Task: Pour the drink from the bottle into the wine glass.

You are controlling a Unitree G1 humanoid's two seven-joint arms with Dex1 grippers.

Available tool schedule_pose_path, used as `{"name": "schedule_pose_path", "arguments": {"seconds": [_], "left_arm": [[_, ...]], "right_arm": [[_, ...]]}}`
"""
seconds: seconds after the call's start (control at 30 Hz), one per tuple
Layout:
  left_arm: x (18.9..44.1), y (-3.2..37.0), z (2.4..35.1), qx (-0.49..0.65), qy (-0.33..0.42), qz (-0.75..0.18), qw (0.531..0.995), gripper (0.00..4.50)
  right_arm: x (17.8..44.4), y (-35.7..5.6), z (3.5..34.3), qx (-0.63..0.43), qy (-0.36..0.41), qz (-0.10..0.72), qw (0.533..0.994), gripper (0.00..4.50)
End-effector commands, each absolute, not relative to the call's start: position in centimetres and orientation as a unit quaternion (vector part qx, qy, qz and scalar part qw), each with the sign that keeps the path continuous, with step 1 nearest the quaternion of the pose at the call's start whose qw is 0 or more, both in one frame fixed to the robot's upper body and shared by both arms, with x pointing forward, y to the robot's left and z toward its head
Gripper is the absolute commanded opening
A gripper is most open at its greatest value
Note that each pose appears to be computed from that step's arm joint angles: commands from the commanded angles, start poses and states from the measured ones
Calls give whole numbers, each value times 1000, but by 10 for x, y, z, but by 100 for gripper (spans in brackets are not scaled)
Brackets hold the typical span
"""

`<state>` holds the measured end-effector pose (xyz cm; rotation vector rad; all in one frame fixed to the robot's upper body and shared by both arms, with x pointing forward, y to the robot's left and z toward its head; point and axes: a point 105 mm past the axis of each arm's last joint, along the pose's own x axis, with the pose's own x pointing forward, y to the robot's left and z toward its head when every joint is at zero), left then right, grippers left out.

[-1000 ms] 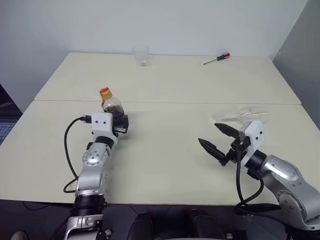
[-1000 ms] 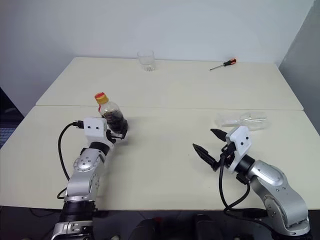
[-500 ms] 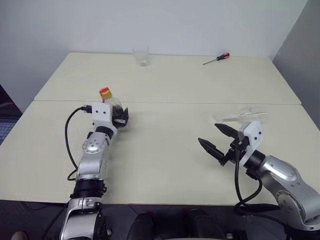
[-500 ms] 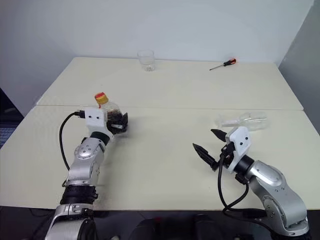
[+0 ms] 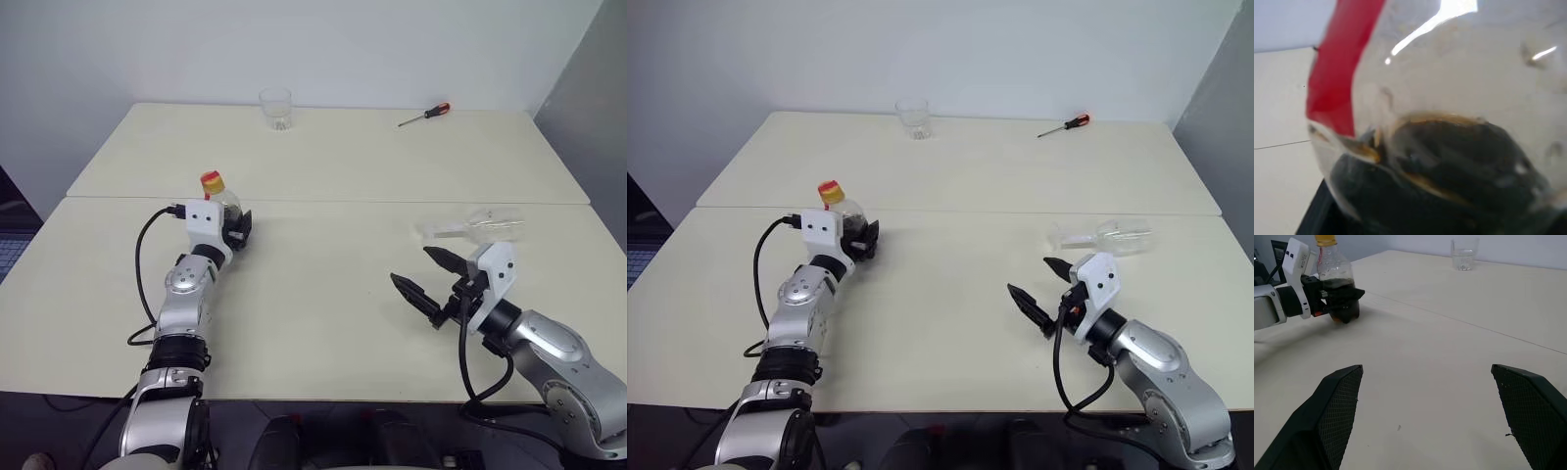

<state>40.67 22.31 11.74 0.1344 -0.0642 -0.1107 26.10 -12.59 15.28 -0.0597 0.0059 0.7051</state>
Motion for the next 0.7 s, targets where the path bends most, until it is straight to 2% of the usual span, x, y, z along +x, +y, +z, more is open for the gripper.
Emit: {"name": "schedule_pose_path", "arguments": {"seconds": [0.03, 0.23, 0.47, 0.57, 0.7], "left_arm": [[409, 223, 136, 73, -65, -57, 994, 239], [407, 221, 136, 79, -57, -73, 993, 221], [388, 172, 139, 98, -26, -252, 962, 221], [377, 150, 144, 103, -17, -334, 937, 221], [371, 134, 151, 98, -12, -391, 915, 221]], "right_arm": [[257, -124, 165, -31, -22, 348, 937, 450], [263, -123, 166, -33, -24, 347, 937, 450], [313, -108, 202, -72, -60, 345, 934, 450], [328, -84, 221, -82, -82, 379, 918, 450], [334, -61, 233, -83, -94, 421, 898, 450]]}}
